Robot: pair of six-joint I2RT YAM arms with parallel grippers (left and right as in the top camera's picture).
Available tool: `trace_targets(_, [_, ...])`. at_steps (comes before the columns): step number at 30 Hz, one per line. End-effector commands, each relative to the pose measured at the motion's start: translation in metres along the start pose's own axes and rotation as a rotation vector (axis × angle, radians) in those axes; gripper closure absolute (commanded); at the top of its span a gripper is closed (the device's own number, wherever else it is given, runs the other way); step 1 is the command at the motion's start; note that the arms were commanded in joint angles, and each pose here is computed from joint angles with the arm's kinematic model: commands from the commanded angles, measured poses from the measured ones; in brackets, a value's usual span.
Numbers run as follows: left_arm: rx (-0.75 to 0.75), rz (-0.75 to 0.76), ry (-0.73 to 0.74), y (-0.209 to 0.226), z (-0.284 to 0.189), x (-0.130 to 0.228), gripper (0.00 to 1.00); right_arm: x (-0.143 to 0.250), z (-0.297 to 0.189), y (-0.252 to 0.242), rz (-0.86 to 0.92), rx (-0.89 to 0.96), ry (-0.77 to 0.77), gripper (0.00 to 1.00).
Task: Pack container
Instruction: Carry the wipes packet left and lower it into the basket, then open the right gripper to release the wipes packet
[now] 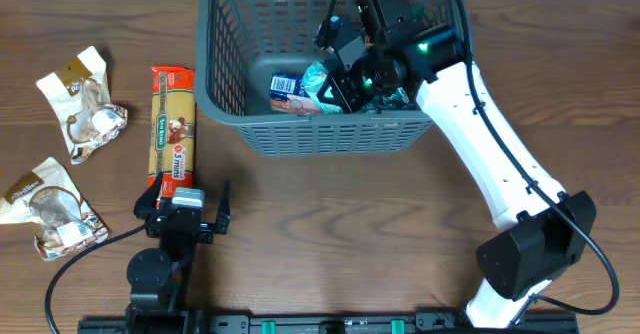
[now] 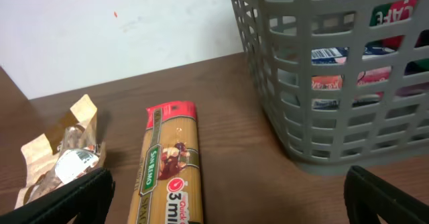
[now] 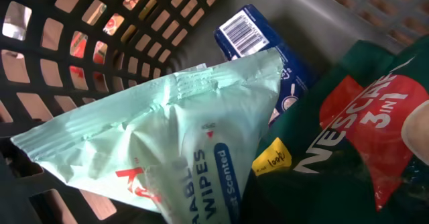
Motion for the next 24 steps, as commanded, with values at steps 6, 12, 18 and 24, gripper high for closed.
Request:
trace_targets(6, [0.028, 0.012, 0.027, -0.007, 0.002, 0.012, 0.01, 0.002, -0.001, 0.009, -0.043, -0.023, 0.014, 0.17])
trace_targets(12, [0.028, 0.012, 0.027, -0.007, 0.002, 0.012, 0.01, 0.002, -0.001, 0.008, -0.042, -0.021, 0.01, 0.01])
trace_targets(18, [0.028, 0.012, 0.027, -0.007, 0.002, 0.012, 0.01, -0.009, -0.004, 0.0, 0.002, -0.012, -0.042, 0.01])
trace_targets(24, [0.028, 0.012, 0.027, -0.007, 0.002, 0.012, 0.01, -0.032, -0.023, -0.023, 0.093, -0.029, -0.156, 0.01])
Point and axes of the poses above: each gripper's point midway between its finger pads, its own z axis out along the fingers, its own y axis along the line the jaws close on, x = y × z, the point moved 4 cm from there along -z, back along the fingers, and after that the axes turned 9 degrees about z, right-handed, at the moved point
